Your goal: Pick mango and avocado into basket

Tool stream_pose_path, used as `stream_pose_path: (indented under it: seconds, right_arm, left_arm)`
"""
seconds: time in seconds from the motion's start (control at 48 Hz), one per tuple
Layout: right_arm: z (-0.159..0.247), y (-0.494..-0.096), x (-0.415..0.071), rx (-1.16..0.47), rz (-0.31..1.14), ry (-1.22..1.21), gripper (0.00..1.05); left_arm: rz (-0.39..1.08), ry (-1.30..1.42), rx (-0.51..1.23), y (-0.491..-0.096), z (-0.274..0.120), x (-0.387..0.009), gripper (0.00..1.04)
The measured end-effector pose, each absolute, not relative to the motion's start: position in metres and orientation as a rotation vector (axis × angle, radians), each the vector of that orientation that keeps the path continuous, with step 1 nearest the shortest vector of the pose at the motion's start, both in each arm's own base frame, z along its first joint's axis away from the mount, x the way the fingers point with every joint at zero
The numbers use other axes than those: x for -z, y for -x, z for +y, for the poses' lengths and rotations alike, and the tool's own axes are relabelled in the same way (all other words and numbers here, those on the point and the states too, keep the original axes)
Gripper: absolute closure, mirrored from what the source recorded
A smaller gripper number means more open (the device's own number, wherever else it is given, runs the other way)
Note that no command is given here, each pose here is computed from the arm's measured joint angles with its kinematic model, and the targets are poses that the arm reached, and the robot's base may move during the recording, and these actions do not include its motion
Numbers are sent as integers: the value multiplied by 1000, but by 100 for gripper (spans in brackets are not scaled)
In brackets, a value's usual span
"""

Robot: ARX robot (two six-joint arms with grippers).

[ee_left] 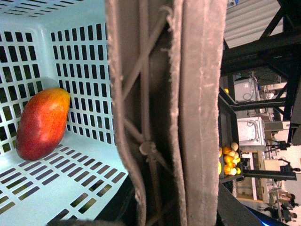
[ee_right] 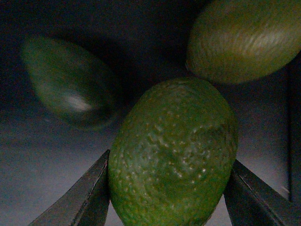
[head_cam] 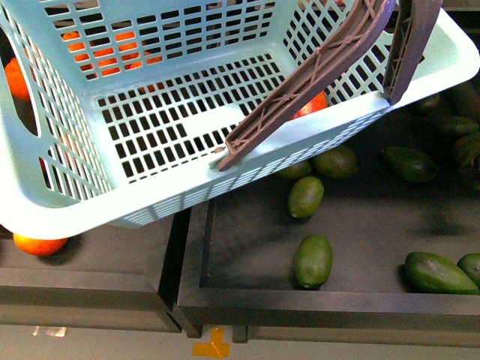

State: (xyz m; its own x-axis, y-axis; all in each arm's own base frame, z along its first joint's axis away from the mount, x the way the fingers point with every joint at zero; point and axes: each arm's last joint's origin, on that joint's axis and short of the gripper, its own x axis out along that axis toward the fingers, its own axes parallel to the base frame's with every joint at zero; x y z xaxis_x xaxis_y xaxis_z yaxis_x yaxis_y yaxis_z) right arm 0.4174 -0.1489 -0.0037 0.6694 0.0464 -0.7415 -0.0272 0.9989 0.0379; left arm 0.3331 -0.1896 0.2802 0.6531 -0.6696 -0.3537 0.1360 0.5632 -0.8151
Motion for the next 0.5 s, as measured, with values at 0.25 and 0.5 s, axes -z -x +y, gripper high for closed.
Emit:
stream_pose_path:
  seconds: [0.25,0.5]
  right_arm:
    - [-131,-353,-126,-158,515,-34,47]
    - [-58,-308,-227,-306,268,0,48]
  left_arm:
    - [714,846,522,-333,-190,-280,88]
    - [715,846,525,-333,-190,-280,88]
